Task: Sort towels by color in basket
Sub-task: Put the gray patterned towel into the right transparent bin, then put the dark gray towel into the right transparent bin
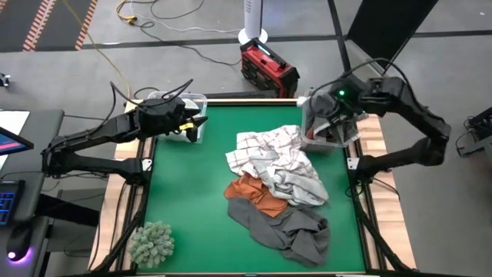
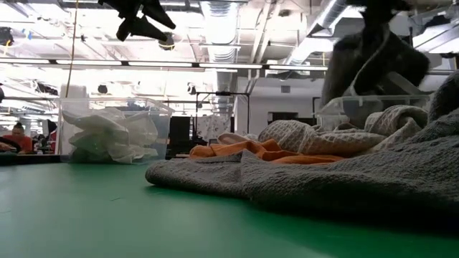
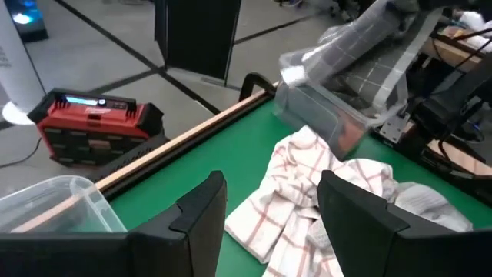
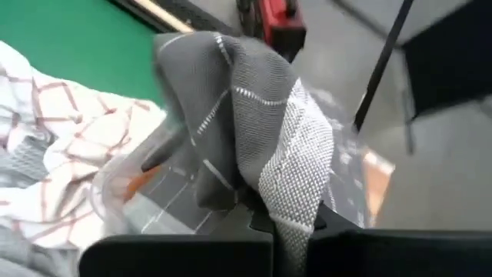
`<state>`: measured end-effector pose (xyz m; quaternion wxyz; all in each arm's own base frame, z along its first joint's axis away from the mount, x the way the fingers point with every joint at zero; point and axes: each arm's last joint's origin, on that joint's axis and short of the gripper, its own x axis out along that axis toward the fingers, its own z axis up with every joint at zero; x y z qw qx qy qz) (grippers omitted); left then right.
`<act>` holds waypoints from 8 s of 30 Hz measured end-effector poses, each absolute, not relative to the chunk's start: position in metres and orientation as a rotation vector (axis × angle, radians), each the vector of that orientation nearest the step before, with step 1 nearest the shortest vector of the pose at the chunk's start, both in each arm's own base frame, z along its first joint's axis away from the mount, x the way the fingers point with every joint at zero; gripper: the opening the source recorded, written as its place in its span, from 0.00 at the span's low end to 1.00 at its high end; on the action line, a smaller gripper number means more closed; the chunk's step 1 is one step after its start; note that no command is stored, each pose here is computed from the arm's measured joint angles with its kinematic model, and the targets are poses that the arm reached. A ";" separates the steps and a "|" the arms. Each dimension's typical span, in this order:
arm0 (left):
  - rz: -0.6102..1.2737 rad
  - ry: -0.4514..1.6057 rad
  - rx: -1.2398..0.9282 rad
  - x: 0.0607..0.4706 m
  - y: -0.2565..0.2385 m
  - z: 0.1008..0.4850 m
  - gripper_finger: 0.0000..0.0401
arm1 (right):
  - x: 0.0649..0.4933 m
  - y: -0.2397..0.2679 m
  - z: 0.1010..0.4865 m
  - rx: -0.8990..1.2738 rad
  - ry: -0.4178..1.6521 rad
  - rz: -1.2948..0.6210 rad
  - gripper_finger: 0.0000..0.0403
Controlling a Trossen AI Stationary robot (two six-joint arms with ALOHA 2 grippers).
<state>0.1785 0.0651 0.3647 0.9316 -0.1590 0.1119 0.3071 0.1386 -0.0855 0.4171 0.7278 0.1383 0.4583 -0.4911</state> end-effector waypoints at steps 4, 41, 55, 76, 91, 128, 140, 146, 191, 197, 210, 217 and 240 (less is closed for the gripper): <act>0.624 0.231 -0.324 0.179 0.065 0.365 0.48 | 0.132 -0.086 0.387 0.350 1.110 -1.098 0.05; 0.625 0.251 -0.449 0.178 0.061 0.360 0.48 | 0.182 -0.165 0.204 0.184 1.257 -0.174 0.06; 0.607 0.251 -0.456 0.179 0.059 0.360 0.48 | 0.150 -0.175 0.234 0.466 1.144 -0.715 0.07; 0.596 0.241 -0.512 0.179 0.058 0.360 0.48 | 0.161 -0.212 0.220 0.169 1.290 -0.791 0.06; 0.574 0.307 -0.557 0.178 0.053 0.354 0.48 | 0.191 -0.202 0.160 0.013 1.569 -0.393 0.06; 0.552 0.345 -0.572 0.178 0.050 0.351 0.48 | 0.152 -0.172 0.168 0.333 1.578 -0.394 0.40; 0.523 0.355 -0.564 0.178 0.049 0.351 0.48 | 0.144 -0.153 0.281 0.227 1.392 -0.571 0.60; 0.523 0.355 -0.564 0.178 0.049 0.351 0.48 | 0.143 -0.138 0.320 0.111 1.246 -0.571 0.61; 0.502 0.352 -0.582 0.181 0.039 0.351 0.48 | 0.141 -0.100 0.339 0.018 1.294 -0.707 0.04; 0.513 0.352 -0.570 0.181 0.039 0.351 0.48 | 0.140 -0.106 0.295 0.195 1.282 -0.640 0.04; 0.506 0.358 -0.579 0.181 0.037 0.350 0.48 | 0.135 -0.128 0.211 0.361 1.304 -0.483 0.04; 0.498 0.358 -0.587 0.181 0.035 0.350 0.48 | 0.134 -0.139 0.223 0.424 1.286 -0.551 0.13; 0.497 0.359 -0.582 0.181 0.035 0.350 0.48 | 0.138 -0.117 0.316 0.308 1.253 -0.600 0.62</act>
